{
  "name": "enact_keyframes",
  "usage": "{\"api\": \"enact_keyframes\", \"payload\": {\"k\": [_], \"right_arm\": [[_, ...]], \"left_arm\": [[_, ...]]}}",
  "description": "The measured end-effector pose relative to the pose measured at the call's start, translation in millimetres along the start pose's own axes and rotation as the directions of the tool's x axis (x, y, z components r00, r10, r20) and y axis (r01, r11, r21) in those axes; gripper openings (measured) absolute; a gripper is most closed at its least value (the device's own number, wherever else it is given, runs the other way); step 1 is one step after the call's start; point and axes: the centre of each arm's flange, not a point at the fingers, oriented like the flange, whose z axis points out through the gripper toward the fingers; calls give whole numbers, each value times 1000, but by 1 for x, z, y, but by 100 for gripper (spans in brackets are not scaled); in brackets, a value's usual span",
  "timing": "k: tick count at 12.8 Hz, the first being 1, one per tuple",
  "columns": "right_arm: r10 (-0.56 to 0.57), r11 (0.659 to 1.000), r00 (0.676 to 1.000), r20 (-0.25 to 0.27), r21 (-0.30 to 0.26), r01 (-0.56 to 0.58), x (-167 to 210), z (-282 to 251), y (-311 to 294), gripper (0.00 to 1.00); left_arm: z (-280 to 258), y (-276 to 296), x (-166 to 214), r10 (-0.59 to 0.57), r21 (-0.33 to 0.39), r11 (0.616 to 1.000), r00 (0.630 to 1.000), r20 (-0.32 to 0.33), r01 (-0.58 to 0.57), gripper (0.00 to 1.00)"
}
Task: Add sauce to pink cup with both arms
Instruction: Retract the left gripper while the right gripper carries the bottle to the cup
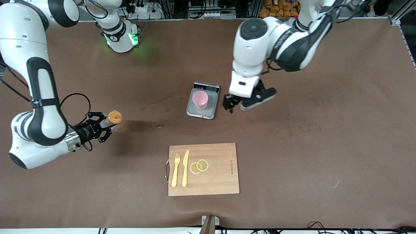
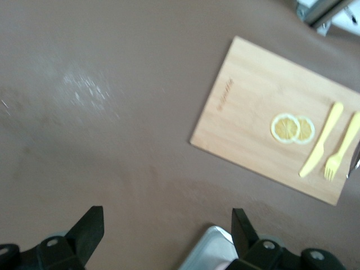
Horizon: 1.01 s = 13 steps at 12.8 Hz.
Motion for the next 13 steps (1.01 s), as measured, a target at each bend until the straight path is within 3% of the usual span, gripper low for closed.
{"api": "enact_keyframes", "payload": {"k": [2, 5, 8, 13], "right_arm": [[46, 999, 997, -60, -13, -47, -26, 7, -6, 41], [108, 993, 988, -109, -26, -111, -71, 24, -16, 41], [160, 986, 974, -161, -28, -167, -113, 42, -22, 41], [250, 965, 933, -261, -14, -263, -177, 78, -27, 41]], "left_arm": [[-14, -41, 54, 72, 6, 997, 997, 27, -73, 100], [-36, -102, 122, 159, 66, 984, 984, 79, -164, 100], [-60, -148, 160, 214, 96, 969, 968, 130, -227, 100], [-104, -221, 202, 279, 49, 955, 944, 176, -292, 100]]}}
